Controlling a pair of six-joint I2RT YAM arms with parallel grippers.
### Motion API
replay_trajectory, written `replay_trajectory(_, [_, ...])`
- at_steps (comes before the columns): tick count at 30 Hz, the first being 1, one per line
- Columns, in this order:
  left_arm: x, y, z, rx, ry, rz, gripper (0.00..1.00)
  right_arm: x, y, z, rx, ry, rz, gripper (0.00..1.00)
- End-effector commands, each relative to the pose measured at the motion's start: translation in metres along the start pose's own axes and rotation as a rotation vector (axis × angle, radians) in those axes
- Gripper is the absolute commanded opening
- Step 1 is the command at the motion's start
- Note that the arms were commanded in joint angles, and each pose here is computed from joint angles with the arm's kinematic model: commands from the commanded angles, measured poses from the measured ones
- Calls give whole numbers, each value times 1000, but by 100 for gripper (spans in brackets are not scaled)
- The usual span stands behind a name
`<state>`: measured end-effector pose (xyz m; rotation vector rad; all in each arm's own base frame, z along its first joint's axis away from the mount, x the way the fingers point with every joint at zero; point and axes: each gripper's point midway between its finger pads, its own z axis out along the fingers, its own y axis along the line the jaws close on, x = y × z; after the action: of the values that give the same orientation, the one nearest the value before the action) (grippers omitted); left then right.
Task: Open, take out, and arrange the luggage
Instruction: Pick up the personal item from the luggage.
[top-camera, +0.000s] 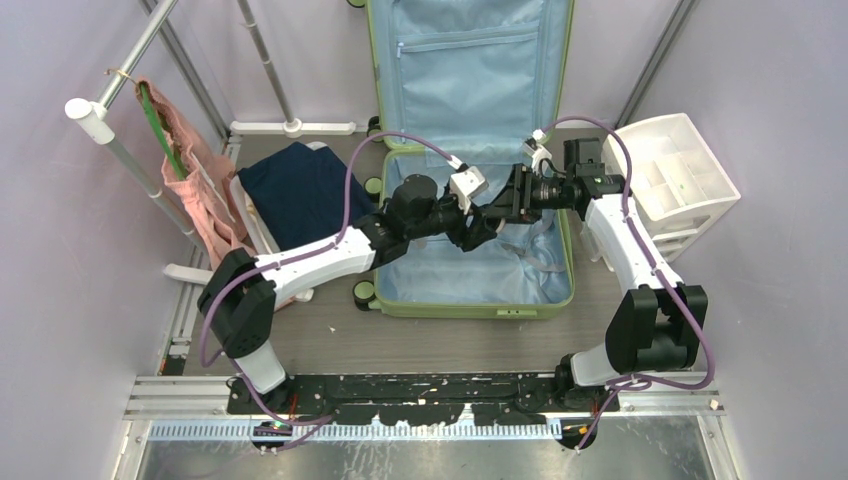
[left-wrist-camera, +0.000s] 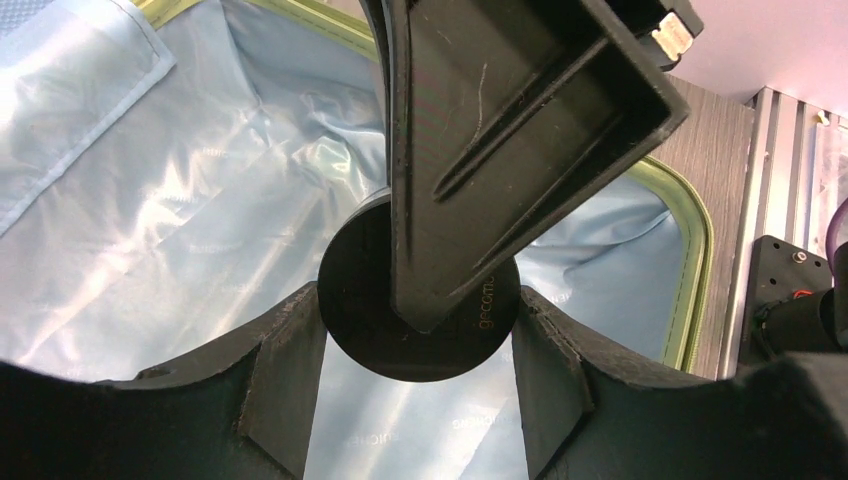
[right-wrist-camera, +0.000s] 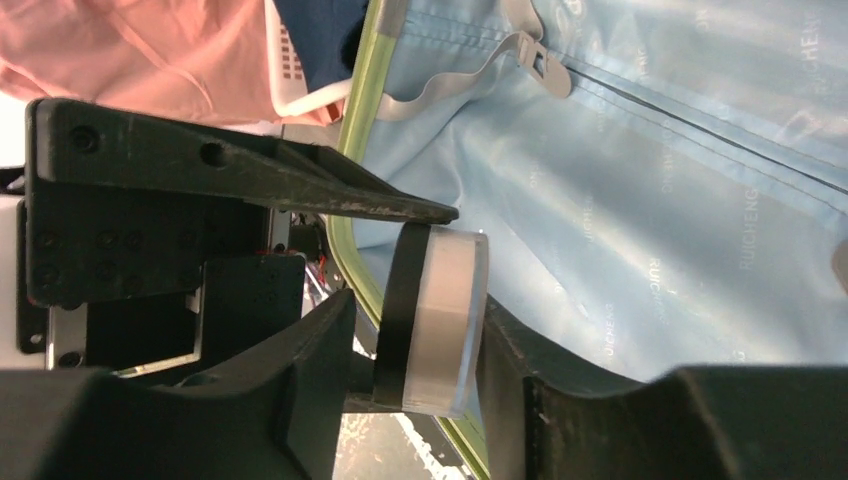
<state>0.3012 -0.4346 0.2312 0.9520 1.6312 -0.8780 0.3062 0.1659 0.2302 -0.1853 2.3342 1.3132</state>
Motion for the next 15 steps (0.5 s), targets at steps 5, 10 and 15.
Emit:
replay_trajectory(5, [-61,-4,-14,-29,-132,63,7,-4,10,-3,-10,-16,-54,19])
replay_trajectory(10, [-64,-13,-23,-5,-126,-2,58,-5,20,-12,-9,-19,-135,4])
replay_trajectory(15, [-57,-20,-47,-7,-126,-77,99,-3,20,-29,56,-8,-286,2])
